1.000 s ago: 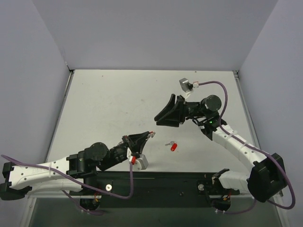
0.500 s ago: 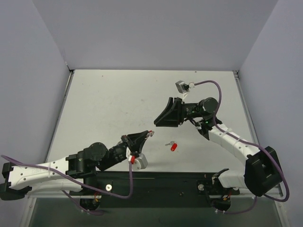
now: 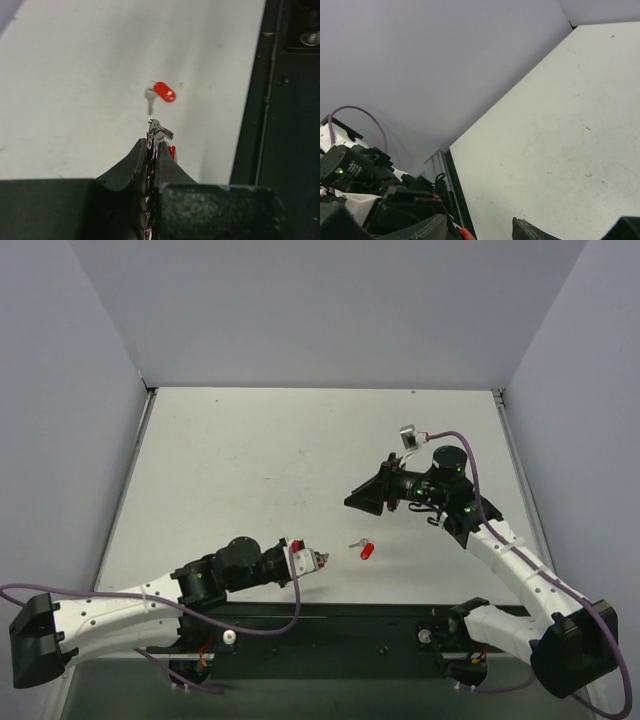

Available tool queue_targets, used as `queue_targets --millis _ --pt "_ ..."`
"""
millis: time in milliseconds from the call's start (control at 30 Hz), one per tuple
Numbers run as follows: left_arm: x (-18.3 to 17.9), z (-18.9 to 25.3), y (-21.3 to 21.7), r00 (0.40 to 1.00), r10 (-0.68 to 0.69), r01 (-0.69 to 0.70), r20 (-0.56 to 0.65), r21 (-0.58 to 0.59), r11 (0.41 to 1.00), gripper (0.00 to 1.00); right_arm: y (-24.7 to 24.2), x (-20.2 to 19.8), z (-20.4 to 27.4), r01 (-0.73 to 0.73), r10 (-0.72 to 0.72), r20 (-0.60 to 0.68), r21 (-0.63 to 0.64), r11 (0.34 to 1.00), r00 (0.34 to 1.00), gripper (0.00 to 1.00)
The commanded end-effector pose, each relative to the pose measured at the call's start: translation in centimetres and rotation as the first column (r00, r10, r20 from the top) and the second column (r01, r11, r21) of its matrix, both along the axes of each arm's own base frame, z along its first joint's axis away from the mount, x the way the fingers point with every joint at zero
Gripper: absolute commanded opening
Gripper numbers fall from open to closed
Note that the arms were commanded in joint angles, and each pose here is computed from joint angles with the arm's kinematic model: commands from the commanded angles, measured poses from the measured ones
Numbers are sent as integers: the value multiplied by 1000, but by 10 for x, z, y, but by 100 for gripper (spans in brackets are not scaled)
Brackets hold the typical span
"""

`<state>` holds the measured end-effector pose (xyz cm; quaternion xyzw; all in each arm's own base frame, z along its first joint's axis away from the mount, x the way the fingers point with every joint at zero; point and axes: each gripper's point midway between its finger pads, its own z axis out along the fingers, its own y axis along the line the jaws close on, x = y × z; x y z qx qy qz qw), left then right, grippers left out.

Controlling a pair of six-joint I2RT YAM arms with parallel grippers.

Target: Put the keys on the keyring

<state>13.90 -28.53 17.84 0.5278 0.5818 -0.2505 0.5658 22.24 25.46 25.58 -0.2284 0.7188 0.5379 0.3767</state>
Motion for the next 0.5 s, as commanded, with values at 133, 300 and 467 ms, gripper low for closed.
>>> queue_targets --millis 133,300,467 --pt "-43 -48 -34 885 -277 215 -375 -199 956 0 -9 3 -51 14 -20 -41 -132 991 999 56" --pt "-14 -71 -43 830 -290 212 -476 -211 954 0 -13 3 -71 19 -32 -67 -182 983 997 61" --pt "31 -84 -54 850 -209 158 -483 -146 977 8 -17 6 -82 39 -56 -76 -214 976 996 66"
